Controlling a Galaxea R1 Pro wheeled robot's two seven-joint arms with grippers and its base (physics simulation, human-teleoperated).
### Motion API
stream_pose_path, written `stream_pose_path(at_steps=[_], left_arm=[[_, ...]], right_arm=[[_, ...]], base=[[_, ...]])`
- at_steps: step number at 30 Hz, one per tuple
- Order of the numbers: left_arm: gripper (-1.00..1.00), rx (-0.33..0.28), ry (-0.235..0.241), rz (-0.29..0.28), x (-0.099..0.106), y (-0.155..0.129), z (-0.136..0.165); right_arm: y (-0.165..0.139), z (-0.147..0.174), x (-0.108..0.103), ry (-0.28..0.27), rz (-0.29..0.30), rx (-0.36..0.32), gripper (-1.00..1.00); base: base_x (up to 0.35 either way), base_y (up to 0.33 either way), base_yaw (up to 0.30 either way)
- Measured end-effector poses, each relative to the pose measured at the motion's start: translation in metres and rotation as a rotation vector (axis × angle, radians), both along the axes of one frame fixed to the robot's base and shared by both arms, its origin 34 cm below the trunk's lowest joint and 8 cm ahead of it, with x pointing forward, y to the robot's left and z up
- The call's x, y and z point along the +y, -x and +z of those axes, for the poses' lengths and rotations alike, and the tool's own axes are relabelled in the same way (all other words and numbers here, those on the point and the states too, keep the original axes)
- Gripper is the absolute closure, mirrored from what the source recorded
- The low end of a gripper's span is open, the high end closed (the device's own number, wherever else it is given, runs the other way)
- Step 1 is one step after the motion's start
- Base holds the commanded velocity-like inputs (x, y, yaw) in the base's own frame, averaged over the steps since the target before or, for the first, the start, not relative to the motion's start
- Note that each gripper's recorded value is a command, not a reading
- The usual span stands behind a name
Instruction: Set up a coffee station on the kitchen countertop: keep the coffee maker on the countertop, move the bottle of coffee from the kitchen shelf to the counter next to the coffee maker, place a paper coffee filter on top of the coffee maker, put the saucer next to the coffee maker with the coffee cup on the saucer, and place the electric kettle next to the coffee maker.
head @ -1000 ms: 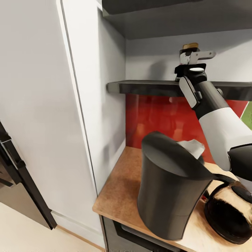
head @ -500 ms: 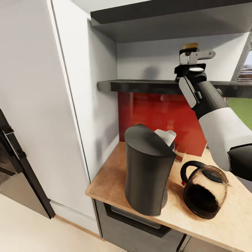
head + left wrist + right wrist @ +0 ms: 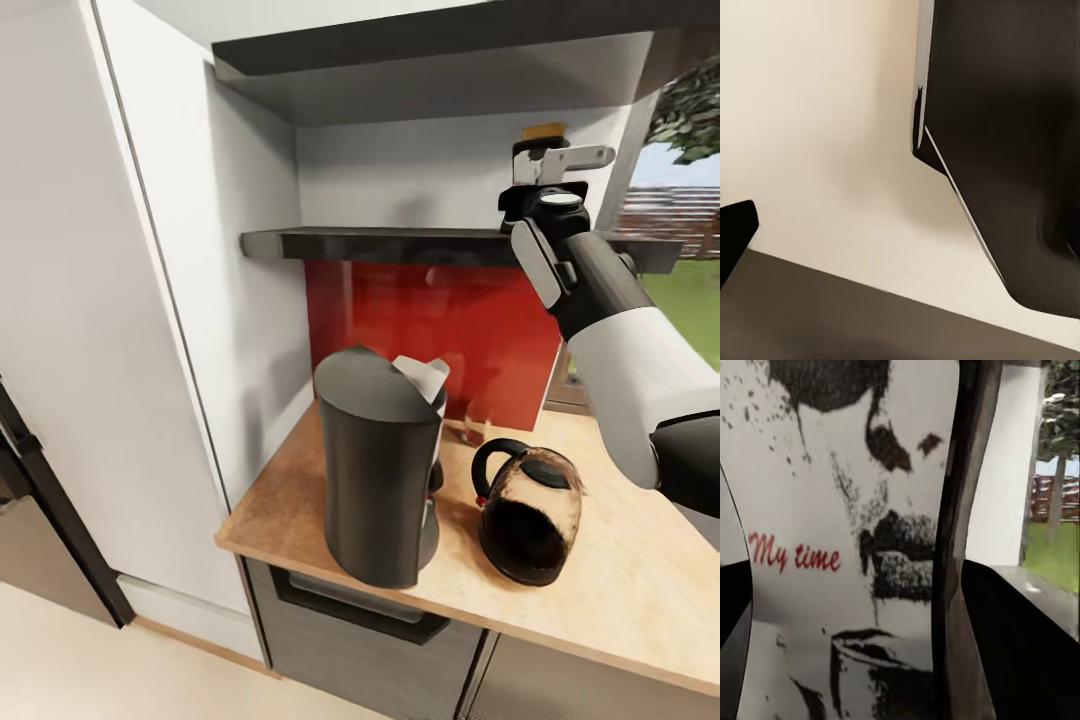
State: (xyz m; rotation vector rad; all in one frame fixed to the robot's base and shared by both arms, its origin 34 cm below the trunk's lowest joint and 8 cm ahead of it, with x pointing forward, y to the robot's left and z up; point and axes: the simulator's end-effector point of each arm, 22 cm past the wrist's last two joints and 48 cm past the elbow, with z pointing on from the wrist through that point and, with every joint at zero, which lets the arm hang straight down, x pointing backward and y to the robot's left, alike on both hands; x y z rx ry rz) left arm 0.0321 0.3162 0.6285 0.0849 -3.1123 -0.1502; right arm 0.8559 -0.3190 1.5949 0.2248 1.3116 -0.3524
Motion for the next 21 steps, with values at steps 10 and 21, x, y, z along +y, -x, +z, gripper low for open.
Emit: stream_pose_path(at_steps=[10,21], left_arm=[[-1.00,0.001,0.003,-0.002,-0.0018,0.0004,-0.0001],[-1.00,0.001,0.004,-0.003,-0.0018,0.0003,-0.0001]], right_arm=[[0.0006,0.0005,0.0000,0.000,0.000,0.000,1.00],[0.0007,0.0004,0.0000,0.001,-0.001,-0.001,1.00]], base=[[0.146,-0.100,-0.264],[0.185,-0.226,-0.259]])
